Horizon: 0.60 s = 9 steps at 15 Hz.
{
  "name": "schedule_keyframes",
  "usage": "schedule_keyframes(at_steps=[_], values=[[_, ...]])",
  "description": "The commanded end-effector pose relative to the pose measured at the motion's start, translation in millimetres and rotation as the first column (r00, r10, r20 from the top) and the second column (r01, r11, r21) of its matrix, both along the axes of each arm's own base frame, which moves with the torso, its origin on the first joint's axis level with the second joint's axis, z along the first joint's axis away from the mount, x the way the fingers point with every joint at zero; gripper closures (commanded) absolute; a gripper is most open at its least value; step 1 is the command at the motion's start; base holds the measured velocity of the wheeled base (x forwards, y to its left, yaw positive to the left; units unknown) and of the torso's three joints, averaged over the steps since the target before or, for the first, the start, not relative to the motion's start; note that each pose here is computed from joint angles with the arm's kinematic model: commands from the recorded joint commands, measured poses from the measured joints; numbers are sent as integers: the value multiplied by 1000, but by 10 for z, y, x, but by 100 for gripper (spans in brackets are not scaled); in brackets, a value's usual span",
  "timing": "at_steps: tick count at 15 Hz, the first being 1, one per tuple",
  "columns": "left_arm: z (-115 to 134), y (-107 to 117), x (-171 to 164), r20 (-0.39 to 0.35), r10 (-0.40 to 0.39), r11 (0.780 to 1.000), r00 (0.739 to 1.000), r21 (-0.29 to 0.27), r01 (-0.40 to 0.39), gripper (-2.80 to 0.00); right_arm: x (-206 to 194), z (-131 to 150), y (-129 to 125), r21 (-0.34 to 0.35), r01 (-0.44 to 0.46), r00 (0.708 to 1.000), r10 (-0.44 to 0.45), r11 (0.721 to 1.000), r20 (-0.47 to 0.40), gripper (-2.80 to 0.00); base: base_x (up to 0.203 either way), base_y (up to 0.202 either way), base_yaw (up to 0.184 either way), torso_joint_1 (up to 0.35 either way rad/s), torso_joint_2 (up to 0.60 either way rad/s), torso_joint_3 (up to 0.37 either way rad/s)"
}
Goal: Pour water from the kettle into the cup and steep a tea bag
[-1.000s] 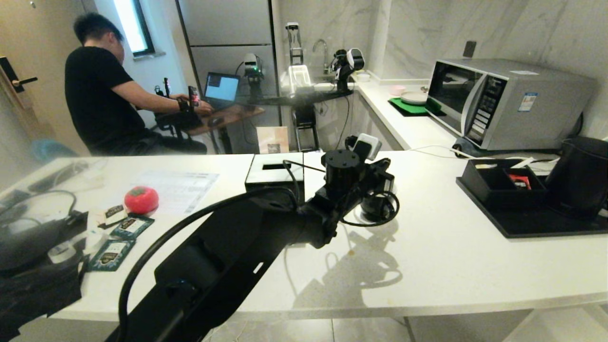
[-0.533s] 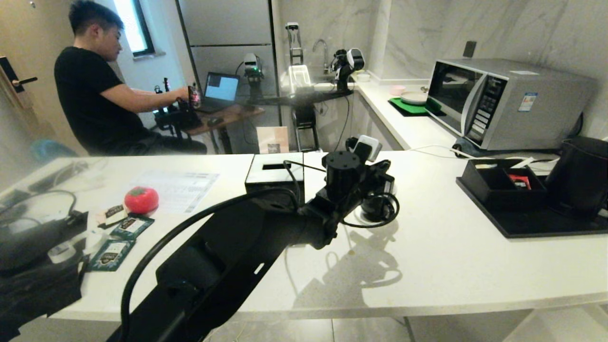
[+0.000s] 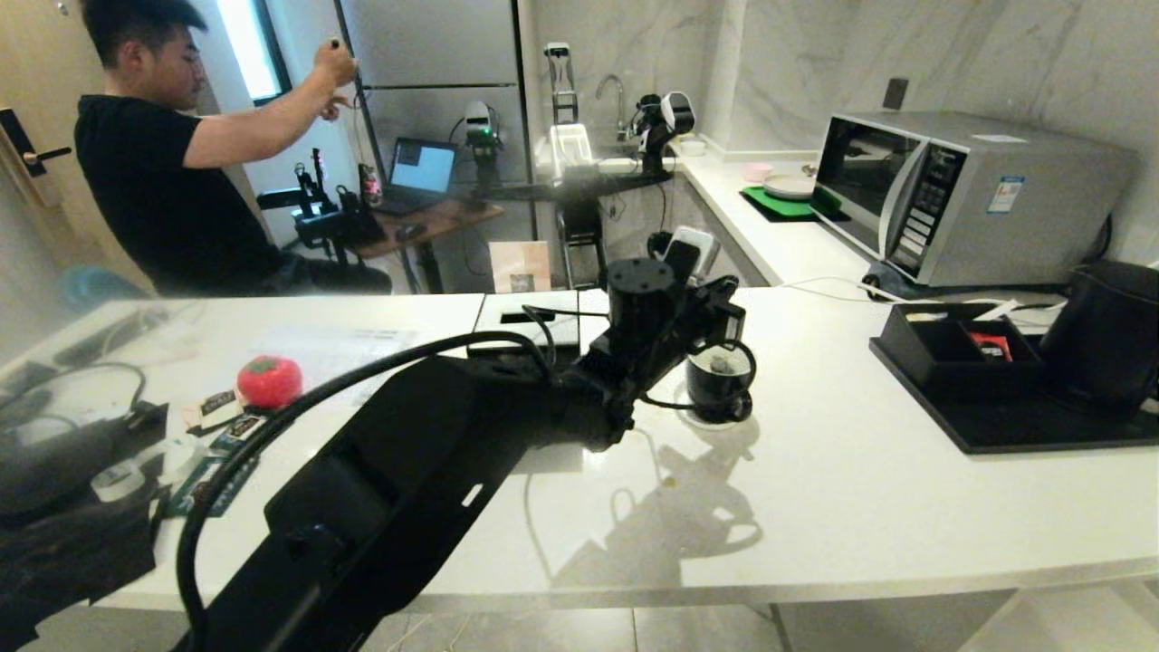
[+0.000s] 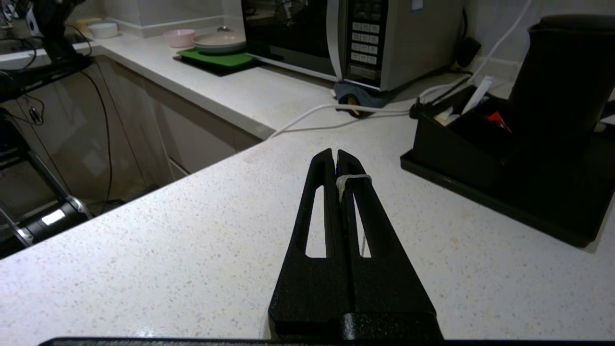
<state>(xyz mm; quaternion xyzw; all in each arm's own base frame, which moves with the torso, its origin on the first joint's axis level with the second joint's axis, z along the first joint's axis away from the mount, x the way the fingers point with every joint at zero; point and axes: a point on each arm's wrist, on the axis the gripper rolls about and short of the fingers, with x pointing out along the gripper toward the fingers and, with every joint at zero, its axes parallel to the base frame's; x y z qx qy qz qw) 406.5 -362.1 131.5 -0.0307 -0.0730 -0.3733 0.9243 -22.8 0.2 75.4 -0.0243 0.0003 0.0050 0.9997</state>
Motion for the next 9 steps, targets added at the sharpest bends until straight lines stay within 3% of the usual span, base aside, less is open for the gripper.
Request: schedule_keyframes(at_steps=[1,9], values=[[151,36,-20,16,3,1000,1000,-13,-3,0,0,-1,0,-1,-1,1000,1,1000,-1,0,0,0,0,0,0,0],[183,52,-19,18,5,1000,1000,-14,-5,0,0,-1,0,-1,-1,1000,1,1000,-1,0,0,0,0,0,0,0]])
